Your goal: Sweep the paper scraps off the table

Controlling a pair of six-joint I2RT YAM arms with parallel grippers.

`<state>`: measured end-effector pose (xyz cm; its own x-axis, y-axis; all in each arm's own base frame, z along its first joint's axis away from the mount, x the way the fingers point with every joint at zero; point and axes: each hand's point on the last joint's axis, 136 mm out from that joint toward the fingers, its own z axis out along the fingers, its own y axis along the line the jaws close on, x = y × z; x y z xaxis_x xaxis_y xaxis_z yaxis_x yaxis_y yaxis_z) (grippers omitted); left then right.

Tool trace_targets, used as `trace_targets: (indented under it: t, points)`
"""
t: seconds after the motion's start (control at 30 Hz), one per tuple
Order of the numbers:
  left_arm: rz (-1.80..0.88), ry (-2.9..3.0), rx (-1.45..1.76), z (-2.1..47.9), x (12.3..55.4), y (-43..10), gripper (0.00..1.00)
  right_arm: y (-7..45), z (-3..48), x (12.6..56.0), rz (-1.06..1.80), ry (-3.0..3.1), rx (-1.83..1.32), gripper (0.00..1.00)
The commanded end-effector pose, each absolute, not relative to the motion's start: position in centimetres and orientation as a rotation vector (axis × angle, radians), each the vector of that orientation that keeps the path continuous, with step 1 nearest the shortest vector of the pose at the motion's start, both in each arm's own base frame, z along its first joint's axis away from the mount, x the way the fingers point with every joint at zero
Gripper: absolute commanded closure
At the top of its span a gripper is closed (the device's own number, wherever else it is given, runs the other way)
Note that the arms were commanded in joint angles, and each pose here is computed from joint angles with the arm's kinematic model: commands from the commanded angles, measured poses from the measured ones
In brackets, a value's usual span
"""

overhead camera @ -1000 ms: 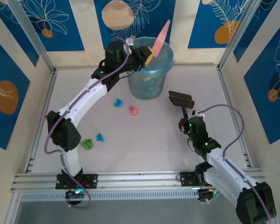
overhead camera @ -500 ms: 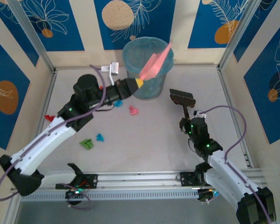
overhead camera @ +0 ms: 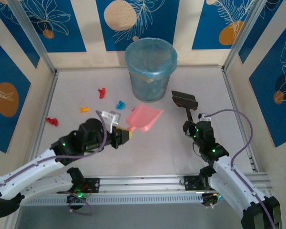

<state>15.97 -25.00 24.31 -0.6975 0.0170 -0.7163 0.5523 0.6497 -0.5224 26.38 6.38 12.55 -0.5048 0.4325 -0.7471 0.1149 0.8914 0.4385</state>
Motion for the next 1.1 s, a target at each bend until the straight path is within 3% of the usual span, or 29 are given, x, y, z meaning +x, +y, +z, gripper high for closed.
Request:
trace_targets:
  t: [0.0,0.33,0.8,1.07]
  points:
    - [-0.775,2.235,0.435,19.3,16.7,-23.1,1.0,7.7,13.6,26.2,0.532,2.05,0.37,1.0]
    - [-0.538,2.251,0.65,11.5,16.8,-22.2,1.0,8.4,14.2,26.3,0.571,2.065,0.355,1.0]
    - [-0.449,2.315,0.703,8.6,16.6,-22.1,1.0,8.8,15.9,25.7,0.503,2.261,0.41,1.0]
    - [-0.334,2.374,0.781,6.6,16.4,-23.0,1.0,12.9,18.1,23.1,0.575,2.409,0.282,1.0]
